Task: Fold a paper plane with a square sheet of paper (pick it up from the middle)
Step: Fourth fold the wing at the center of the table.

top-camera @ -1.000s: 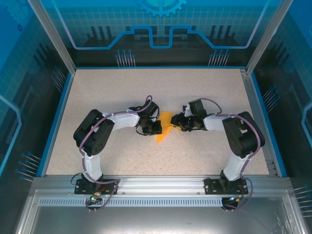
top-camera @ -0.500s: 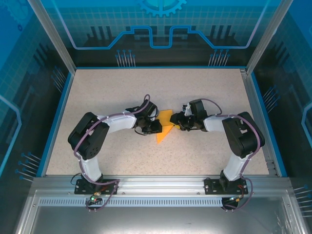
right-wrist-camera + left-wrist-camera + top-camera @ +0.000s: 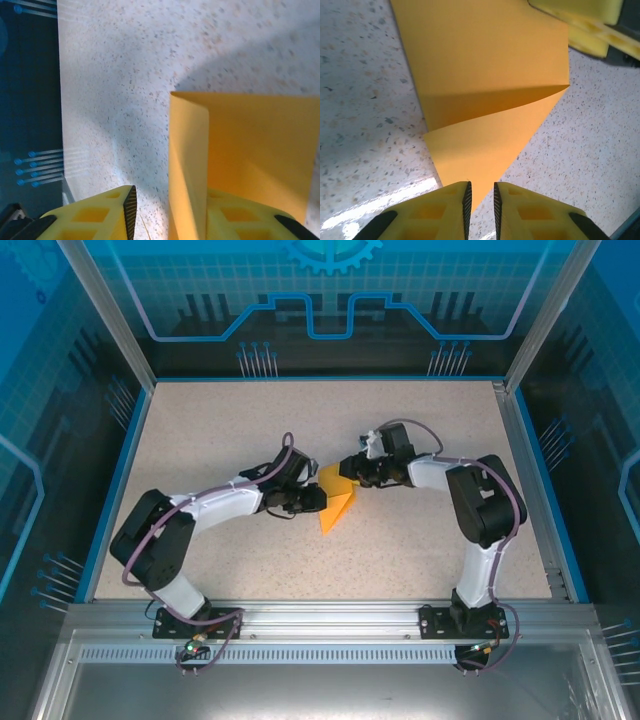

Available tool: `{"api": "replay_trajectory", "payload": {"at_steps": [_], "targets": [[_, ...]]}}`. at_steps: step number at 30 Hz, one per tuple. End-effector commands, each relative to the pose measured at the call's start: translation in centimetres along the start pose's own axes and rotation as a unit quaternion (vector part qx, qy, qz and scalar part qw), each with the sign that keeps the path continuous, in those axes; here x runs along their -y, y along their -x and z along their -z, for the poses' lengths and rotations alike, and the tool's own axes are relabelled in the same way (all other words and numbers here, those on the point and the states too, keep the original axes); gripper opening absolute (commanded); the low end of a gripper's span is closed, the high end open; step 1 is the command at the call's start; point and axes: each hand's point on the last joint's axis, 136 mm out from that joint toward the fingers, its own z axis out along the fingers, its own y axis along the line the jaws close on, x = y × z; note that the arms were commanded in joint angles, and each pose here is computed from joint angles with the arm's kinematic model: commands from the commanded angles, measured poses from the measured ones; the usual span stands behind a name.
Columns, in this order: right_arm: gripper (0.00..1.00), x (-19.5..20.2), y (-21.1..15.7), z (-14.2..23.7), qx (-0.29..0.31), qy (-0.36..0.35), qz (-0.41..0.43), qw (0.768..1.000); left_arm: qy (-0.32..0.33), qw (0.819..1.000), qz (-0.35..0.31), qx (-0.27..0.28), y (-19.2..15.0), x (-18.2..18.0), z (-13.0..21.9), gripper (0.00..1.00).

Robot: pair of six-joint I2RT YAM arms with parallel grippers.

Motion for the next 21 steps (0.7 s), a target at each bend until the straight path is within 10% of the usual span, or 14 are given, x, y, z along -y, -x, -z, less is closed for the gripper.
{"api": "replay_trajectory", "payload": {"at_steps": [1,21], "targets": [[0.33,0.4,-0.9,-0.1,-0.052,0.005,0.024,0.998,0.009,1.0,0.002,0.027,0.4,-0.2,0.8,0.22],[0.05,1.6,-1.5,1.2,0.035,-0.02,-0.081,0.996,-0.011,0.992,-0.122,0.025,-1.4,3.7,1.6,0.37]]}}
